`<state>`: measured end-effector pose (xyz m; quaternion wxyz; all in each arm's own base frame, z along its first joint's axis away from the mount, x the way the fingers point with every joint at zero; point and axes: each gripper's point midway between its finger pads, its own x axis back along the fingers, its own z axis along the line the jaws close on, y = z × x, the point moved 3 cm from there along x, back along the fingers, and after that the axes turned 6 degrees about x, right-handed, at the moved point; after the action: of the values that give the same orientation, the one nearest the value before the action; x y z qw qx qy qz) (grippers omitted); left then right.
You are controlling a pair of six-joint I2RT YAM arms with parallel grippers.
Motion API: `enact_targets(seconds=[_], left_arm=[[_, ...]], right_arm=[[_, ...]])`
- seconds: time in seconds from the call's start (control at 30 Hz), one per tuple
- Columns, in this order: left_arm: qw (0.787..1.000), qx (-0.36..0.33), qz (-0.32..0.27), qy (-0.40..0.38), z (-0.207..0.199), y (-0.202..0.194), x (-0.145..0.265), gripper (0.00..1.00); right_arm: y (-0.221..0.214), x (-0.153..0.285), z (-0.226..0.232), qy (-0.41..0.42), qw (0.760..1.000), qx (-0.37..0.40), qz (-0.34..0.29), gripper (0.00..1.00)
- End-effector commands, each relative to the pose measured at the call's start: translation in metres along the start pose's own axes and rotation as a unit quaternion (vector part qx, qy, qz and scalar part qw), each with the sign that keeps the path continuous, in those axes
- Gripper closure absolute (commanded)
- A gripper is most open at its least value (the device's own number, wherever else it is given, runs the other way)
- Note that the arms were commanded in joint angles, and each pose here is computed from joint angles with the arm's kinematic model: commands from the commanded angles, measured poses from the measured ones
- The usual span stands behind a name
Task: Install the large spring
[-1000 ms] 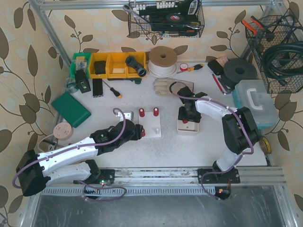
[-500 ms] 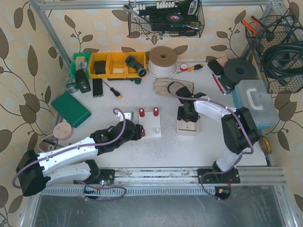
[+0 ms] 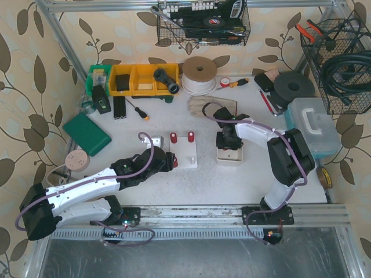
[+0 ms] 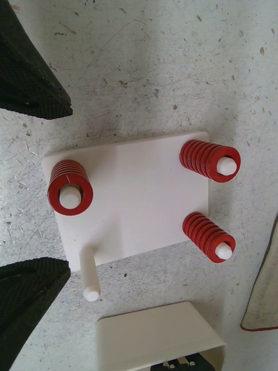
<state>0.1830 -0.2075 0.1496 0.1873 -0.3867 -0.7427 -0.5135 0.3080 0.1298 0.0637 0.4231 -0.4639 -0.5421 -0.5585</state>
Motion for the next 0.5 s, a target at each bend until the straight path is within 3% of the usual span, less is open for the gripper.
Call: enact_targets(seconds=[0.0, 0.17, 0.47], left_arm=[[1.000, 0.007, -0.021, -0.014, -0.0118, 0.0130, 0.0075, 0.31], [1.000, 0.005, -0.019, -0.012, -0.0124, 0.0129, 0.0067, 0.31], [1.000, 0.005, -0.018, -0.012, -0.0122, 0.0125, 0.0066, 0.31]], right_arm=[[-0.0036, -0.0066, -0.0012, -0.013, 1.000, 0.008, 0.009, 0.58], [-0.0035, -0.0115, 0.0002, -0.016, 1.000, 0.011, 0.018, 0.60], [-0.0034, -0.0049, -0.0004, -0.012, 1.000, 0.009, 0.010, 1.00]])
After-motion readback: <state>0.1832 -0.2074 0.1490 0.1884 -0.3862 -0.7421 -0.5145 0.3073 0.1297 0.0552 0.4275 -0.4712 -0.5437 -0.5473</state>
